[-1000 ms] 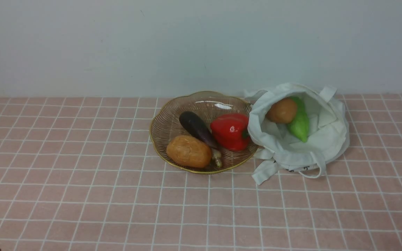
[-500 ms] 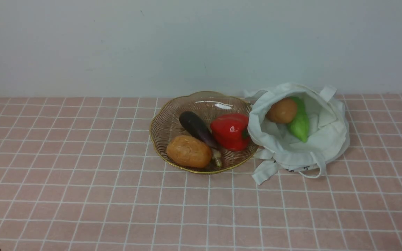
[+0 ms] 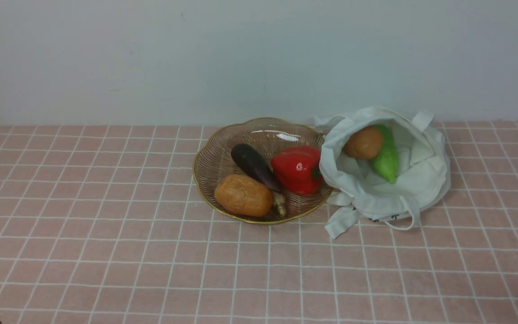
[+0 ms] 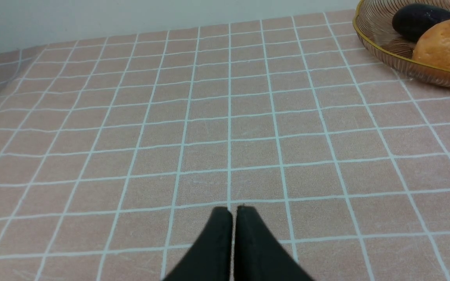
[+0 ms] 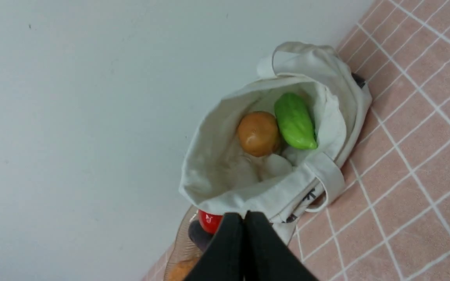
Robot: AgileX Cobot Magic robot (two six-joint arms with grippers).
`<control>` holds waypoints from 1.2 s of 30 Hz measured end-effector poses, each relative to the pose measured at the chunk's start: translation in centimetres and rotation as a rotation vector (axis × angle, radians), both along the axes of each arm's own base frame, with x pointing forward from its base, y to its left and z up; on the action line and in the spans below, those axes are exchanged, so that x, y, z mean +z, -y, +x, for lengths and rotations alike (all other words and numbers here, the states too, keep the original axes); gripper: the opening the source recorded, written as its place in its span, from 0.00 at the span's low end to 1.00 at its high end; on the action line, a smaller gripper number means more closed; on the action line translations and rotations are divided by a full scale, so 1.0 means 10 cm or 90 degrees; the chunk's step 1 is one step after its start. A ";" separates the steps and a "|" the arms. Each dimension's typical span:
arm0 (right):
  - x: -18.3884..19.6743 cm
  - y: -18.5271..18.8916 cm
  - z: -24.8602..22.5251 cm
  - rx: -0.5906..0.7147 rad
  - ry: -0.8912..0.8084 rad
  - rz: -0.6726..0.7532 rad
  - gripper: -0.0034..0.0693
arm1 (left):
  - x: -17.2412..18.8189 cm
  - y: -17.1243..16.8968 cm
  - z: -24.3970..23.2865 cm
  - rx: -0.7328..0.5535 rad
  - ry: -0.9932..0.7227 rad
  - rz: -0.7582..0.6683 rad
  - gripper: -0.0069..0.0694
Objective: Take vegetables from bag on pink coffee tablecloth place on plate.
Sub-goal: 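Reach into the bag and grasp the item inside with the right gripper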
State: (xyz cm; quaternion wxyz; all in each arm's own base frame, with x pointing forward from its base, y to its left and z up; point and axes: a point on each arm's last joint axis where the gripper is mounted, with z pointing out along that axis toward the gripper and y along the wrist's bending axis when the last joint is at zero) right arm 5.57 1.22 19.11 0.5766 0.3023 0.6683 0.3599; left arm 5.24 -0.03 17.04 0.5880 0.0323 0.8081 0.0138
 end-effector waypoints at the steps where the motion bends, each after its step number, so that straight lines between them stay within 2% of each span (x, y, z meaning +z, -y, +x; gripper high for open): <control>1: 0.01 0.00 0.00 -0.003 0.003 0.002 0.03 | 0.00 0.00 0.00 0.000 0.000 0.000 0.08; 3: 0.02 0.02 0.00 -0.010 0.016 -0.022 0.03 | 0.00 0.00 0.00 0.000 0.000 0.000 0.08; 9: 0.63 0.04 -0.05 -0.027 0.129 -0.276 0.03 | 0.00 0.00 0.00 0.000 0.000 0.000 0.08; 11: 0.84 0.03 0.03 -0.016 0.114 -0.360 0.03 | 0.00 0.00 0.00 0.000 0.000 0.000 0.08; 14: 0.97 0.01 0.25 0.042 0.025 -0.450 0.03 | 0.00 0.00 0.00 0.000 0.000 0.000 0.08; 19: 0.86 -0.04 0.88 0.181 -0.209 -0.466 0.03 | 0.00 0.00 0.00 0.000 0.000 0.000 0.08; 24: 0.57 -0.05 1.58 0.281 -0.375 -0.472 0.03 | 0.00 0.00 0.00 0.000 0.000 0.000 0.08; 30: 0.31 -0.09 2.26 0.332 -0.439 -0.477 0.05 | 0.00 0.00 0.00 0.000 0.000 0.000 0.08; 33: 0.19 -0.21 2.69 0.374 -0.448 -0.490 0.08 | 0.00 0.00 0.00 0.000 0.000 0.000 0.08; 36: 0.15 -0.38 2.92 0.426 -0.448 -0.516 0.10 | 0.00 0.00 0.00 0.000 0.000 0.000 0.08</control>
